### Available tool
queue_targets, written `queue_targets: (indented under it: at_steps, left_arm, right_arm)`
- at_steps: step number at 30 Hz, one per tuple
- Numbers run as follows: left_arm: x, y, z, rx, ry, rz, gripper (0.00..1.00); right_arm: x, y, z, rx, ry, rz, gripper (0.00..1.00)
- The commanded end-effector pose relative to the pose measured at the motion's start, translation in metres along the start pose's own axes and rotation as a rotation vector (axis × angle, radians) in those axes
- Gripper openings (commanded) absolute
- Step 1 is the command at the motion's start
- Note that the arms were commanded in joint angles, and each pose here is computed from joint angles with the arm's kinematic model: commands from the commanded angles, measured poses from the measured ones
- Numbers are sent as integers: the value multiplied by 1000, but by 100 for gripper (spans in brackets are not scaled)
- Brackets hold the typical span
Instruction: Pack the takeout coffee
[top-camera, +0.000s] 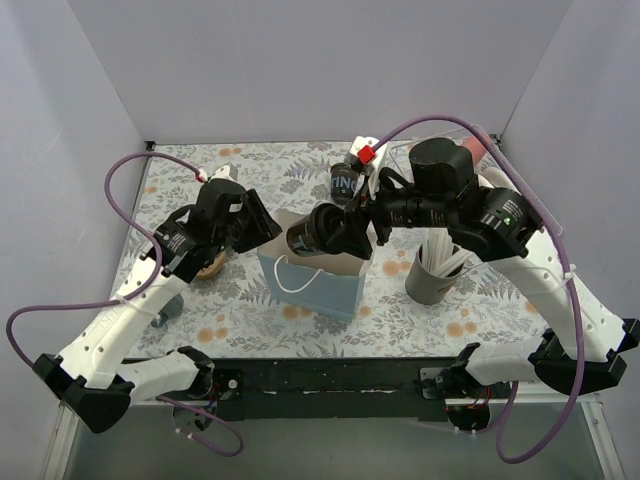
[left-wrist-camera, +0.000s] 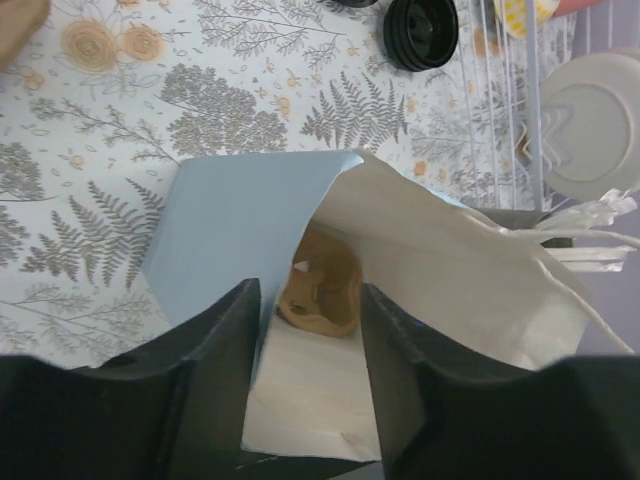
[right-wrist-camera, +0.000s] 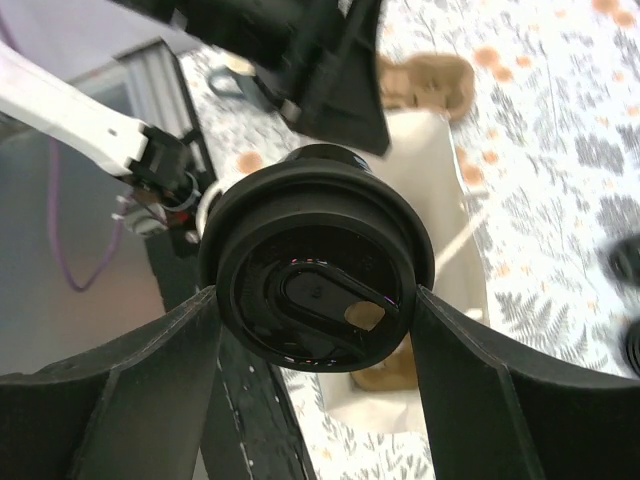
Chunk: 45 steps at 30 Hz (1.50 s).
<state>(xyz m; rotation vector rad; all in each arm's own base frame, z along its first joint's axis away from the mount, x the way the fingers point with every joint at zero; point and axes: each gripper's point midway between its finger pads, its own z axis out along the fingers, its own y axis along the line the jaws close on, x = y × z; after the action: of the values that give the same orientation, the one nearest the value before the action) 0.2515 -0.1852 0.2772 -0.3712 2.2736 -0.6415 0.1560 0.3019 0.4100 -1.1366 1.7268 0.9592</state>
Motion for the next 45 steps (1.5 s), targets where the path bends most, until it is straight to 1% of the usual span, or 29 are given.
queue_targets:
  at_steps: [1, 4, 8, 12, 14, 20, 21, 25, 26, 28, 31, 34, 37, 38, 41, 43, 44, 45]
  left_arm:
    - [-15, 11, -23, -54, -43, 88, 51]
    - [-12, 20, -31, -83, -26, 123, 54]
    - [-1, 31, -30, -101, 7, 164, 54]
    - [-3, 26, -18, -69, -7, 198, 54]
    - [-4, 24, -9, -78, -4, 210, 54]
    - [-9, 13, 6, -44, -5, 244, 50]
    - [-12, 10, 7, -28, -16, 246, 45]
    - [-17, 4, 4, -1, -4, 285, 35]
    - [-10, 5, 1, -3, 40, 296, 33]
    - [-8, 7, 0, -22, 76, 309, 31]
    - [6, 16, 1, -24, 130, 334, 28]
    - [7, 14, 3, 11, 121, 337, 28]
    - [4, 10, 10, 35, 114, 339, 24]
    - [6, 7, 11, 57, 132, 345, 17]
    - [0, 0, 14, 101, 123, 397, 0]
    - [-3, -8, 15, 145, 102, 411, 0]
    - [-13, -19, 17, 189, 54, 411, 0]
    - [-14, -24, 17, 221, 35, 412, 0]
  right_arm:
    - [27, -16, 1, 98, 82, -31, 50]
    - [39, -13, 8, 90, 125, -32, 49]
    - [42, -17, 12, 127, 143, -46, 49]
    - [45, -22, 15, 151, 174, -65, 48]
    - [47, -24, 19, 172, 201, -83, 48]
    - [52, -30, 25, 204, 247, -130, 48]
    - [53, -30, 27, 202, 254, -137, 48]
    - [51, -37, 31, 230, 280, -163, 48]
    - [53, -39, 30, 238, 294, -164, 48]
    - [51, -39, 31, 239, 297, -171, 48]
    - [52, -40, 32, 242, 299, -173, 48]
    - [54, -41, 33, 249, 306, -173, 48]
    - [53, -40, 33, 244, 299, -175, 48]
    - [54, -40, 33, 245, 301, -178, 48]
    - [59, -41, 36, 236, 317, -195, 48]
    - [62, -44, 40, 237, 325, -208, 48]
    - [59, -48, 40, 259, 318, -220, 48]
    - [52, -50, 40, 270, 302, -233, 48]
